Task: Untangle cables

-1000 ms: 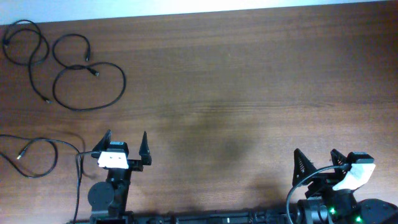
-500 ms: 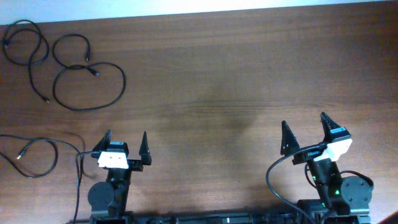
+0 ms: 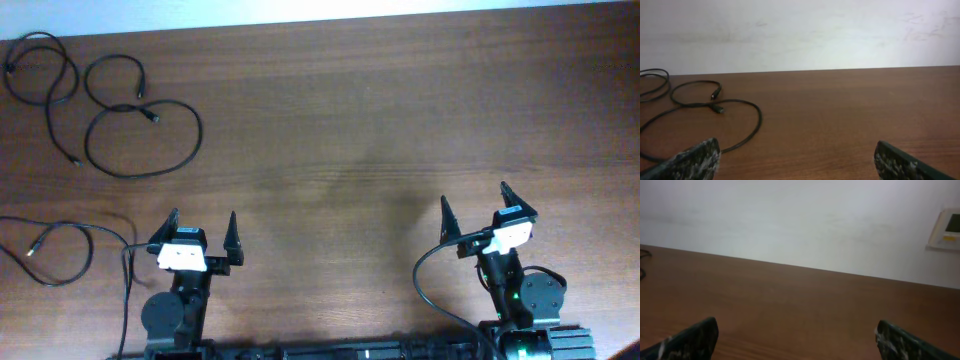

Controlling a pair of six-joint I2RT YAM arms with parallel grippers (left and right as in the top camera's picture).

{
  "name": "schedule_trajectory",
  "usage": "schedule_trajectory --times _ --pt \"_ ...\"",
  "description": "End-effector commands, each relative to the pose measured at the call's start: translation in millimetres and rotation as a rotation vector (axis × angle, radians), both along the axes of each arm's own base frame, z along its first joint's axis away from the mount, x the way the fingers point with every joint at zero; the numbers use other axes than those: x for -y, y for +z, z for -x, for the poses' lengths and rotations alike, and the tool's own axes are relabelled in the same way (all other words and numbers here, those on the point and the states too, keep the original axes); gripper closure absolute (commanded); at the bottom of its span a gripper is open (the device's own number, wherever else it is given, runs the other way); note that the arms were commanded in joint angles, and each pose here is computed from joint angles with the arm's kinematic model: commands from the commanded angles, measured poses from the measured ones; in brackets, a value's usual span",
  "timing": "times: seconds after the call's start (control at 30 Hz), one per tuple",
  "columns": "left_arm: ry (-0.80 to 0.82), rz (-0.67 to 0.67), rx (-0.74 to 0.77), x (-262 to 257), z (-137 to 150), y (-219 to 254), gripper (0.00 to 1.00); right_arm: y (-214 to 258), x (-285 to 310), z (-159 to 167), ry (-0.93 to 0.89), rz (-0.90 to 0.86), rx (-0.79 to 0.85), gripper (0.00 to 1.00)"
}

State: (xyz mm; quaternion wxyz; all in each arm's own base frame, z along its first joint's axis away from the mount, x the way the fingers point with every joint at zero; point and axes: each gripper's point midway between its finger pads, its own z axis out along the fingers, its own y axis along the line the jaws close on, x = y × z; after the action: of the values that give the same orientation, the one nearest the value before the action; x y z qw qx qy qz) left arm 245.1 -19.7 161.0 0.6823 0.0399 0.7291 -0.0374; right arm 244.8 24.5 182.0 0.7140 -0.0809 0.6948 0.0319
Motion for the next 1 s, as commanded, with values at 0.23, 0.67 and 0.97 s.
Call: schedule_trajectory --times 0.23,0.67,0.97 --pt "0.004 0.006 -0.004 0 0 -2 0.01 -23 13 -1 -0.074 0.005 -0.088 0.01" --pt "0.004 0.006 -0.004 0 0 -2 0.01 -26 27 -1 -0.158 -0.049 -0.104 0.01" --pt "0.004 0.006 -0.004 0 0 -2 0.01 -25 24 -1 -0.138 -0.049 -0.100 0.01"
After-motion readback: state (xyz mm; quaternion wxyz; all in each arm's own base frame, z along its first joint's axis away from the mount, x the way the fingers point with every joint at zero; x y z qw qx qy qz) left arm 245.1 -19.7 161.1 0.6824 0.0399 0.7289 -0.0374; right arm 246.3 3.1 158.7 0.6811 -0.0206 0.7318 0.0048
